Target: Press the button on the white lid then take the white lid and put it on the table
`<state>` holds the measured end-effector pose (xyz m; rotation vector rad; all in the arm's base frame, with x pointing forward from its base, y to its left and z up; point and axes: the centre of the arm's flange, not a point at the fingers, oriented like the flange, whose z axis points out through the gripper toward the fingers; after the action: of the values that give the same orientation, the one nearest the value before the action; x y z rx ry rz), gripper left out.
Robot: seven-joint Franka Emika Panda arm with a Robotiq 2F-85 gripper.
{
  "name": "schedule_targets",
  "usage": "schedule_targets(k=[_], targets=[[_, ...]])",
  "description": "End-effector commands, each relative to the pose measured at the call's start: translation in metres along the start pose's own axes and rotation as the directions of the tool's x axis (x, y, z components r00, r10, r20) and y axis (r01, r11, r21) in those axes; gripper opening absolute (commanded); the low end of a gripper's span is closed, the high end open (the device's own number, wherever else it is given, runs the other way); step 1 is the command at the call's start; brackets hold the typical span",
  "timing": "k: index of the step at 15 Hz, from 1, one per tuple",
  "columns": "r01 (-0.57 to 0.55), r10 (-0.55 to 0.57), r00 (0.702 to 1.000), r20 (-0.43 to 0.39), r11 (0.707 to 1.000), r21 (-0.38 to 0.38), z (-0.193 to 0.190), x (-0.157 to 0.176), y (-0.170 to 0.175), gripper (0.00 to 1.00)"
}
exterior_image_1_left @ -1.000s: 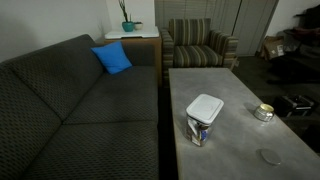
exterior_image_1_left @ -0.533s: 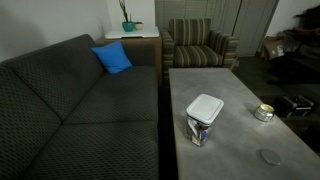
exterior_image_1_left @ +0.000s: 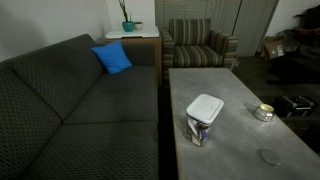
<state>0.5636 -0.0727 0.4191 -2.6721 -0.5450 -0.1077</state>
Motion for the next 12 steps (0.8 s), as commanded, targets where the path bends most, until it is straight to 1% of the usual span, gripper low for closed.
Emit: schedule_targets(k=[1, 4, 6, 8, 9, 12], targets=[[0.089, -0.089, 0.996, 0.017, 0.996, -0.027, 0.01, 0.031, -0.005, 1.0], [0.18, -0.176, 0.983, 0.058, 0.982, -0.062, 0.022, 0.063, -0.017, 1.0], [0.251, -0.245, 0.966, 0.086, 0.966, -0.068, 0.033, 0.085, -0.026, 1.0], [0.334, -0.328, 0.939, 0.1, 0.941, -0.053, 0.046, 0.105, -0.035, 1.0], [0.38, -0.375, 0.921, 0.106, 0.924, -0.035, 0.054, 0.116, -0.041, 1.0], [0.511, -0.511, 0.851, 0.123, 0.859, 0.036, 0.079, 0.143, -0.057, 1.0]])
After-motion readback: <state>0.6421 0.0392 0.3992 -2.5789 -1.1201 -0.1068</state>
